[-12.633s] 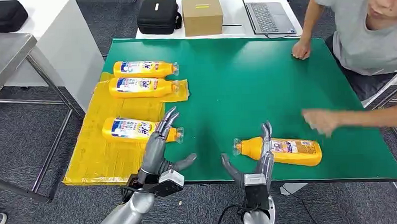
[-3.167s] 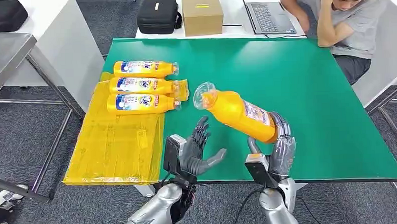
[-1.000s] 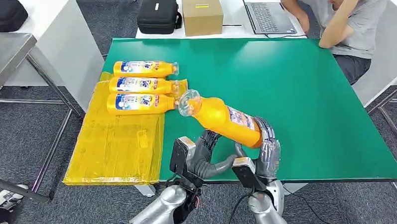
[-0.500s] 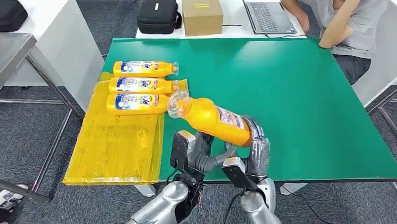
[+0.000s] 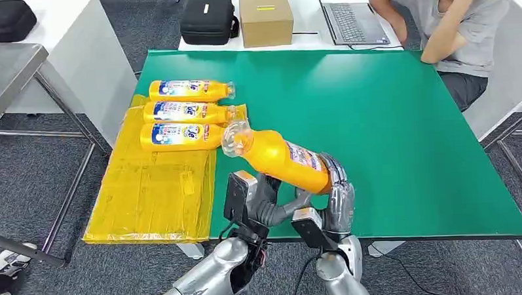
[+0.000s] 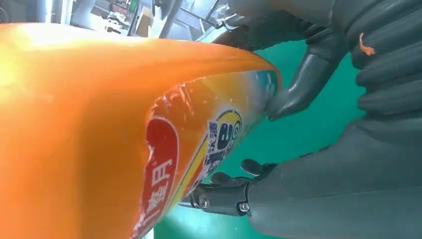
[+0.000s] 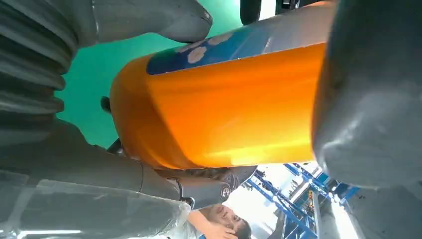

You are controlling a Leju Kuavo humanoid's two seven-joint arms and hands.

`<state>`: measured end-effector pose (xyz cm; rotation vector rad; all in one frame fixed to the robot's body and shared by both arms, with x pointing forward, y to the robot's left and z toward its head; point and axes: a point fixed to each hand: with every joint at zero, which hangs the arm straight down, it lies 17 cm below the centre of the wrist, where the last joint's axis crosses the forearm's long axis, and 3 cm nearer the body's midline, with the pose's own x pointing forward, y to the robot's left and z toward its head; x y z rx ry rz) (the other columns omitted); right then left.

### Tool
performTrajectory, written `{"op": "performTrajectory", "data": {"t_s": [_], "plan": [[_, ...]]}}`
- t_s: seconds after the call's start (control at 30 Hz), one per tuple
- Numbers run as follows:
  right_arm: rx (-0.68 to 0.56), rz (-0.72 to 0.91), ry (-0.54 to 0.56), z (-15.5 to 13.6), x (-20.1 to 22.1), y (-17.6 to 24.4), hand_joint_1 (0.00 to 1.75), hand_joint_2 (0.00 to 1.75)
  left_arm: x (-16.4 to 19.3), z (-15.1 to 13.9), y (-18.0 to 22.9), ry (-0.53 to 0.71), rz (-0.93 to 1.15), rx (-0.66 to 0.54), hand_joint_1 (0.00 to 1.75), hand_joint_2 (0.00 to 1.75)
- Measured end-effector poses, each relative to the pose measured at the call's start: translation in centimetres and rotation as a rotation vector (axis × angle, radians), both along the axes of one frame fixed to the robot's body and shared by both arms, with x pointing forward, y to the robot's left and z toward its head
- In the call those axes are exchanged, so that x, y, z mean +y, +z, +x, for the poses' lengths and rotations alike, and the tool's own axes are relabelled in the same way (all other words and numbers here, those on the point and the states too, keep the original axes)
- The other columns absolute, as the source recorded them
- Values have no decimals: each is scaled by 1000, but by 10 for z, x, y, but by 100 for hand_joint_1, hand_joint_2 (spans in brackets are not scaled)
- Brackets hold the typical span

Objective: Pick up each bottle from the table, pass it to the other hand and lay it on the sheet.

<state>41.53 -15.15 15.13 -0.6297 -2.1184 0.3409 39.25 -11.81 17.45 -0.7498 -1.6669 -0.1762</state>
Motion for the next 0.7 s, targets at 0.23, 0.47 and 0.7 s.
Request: {"op": "performTrajectory", "data": {"t_s": [0.23, 0.47, 0.7], "plan": [[1, 0, 0, 0, 0, 0, 175, 175, 0, 0, 0, 0, 0, -1, 0, 175], [3, -14, 4, 0, 1, -2, 175, 175, 3, 3, 3, 23, -15, -3, 0, 175], [23, -25, -1, 3, -3, -11, 175, 175, 5, 11, 15, 53, -32, -10, 0, 175]]}}
